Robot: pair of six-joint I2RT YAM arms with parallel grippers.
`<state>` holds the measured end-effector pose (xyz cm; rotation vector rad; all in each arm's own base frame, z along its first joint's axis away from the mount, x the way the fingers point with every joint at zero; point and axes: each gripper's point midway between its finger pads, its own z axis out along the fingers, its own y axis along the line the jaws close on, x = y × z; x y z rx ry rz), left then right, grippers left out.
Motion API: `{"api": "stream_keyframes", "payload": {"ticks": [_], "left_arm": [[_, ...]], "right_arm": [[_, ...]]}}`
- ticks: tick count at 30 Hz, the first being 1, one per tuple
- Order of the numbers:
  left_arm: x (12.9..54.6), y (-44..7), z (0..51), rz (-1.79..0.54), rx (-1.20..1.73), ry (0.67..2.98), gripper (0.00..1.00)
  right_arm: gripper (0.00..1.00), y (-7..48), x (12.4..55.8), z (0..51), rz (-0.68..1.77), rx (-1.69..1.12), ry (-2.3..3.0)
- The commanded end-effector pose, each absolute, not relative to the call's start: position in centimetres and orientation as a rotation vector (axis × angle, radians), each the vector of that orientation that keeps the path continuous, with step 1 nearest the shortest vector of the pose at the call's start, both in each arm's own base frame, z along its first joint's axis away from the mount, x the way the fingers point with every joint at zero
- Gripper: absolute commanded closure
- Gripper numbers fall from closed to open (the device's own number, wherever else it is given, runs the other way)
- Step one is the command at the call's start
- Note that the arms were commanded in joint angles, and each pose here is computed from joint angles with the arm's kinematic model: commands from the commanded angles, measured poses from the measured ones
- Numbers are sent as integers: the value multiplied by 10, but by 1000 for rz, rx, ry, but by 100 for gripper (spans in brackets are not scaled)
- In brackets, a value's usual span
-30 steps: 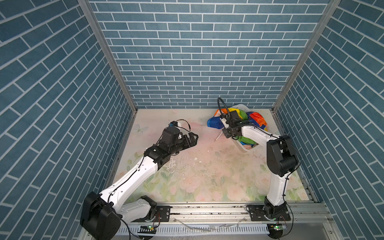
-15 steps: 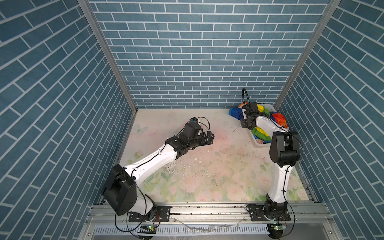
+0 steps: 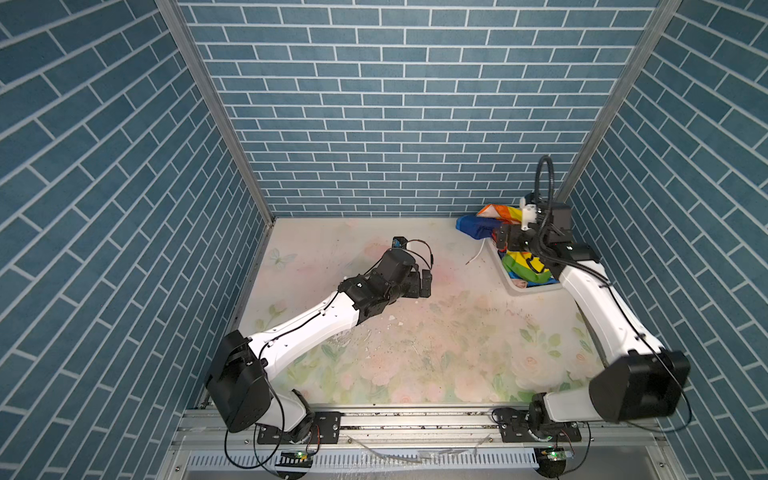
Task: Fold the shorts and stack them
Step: 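Lift the rainbow shorts out of the basket with the right gripper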
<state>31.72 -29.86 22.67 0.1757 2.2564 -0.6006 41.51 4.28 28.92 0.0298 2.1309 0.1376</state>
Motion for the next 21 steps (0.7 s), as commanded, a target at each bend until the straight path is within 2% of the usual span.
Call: {"api": "stream_keyframes", "payload": {"ticks": [1,7,11,12,14,17,18,19,21], "left_arm": [[308,-295,245,-597,213,2227,0],[297,-301,242,-636,282,2261,0],[292,-302,238,-637,312,2278,1],[291,-301,238,-638,311,2278,1],[290,-300,237,-638,307,2279,0],[288,-297,237,-645,301,2269,0],[288,-297,238,-645,300,2262,0],[288,-296,240,-645,301,2255,0],[289,-293,246,-628,305,2240,0]], "right_arm": [[1,-9,396,235,113,336,2239],[1,-32,396,195,309,530,2259],[3,-34,411,171,344,542,2297],[8,-31,415,168,363,531,2309],[25,-26,421,169,408,522,2306],[69,-19,423,192,454,485,2255],[77,-18,422,203,454,472,2231],[84,-16,421,218,455,453,2203],[90,-7,420,251,457,394,2159]]}}
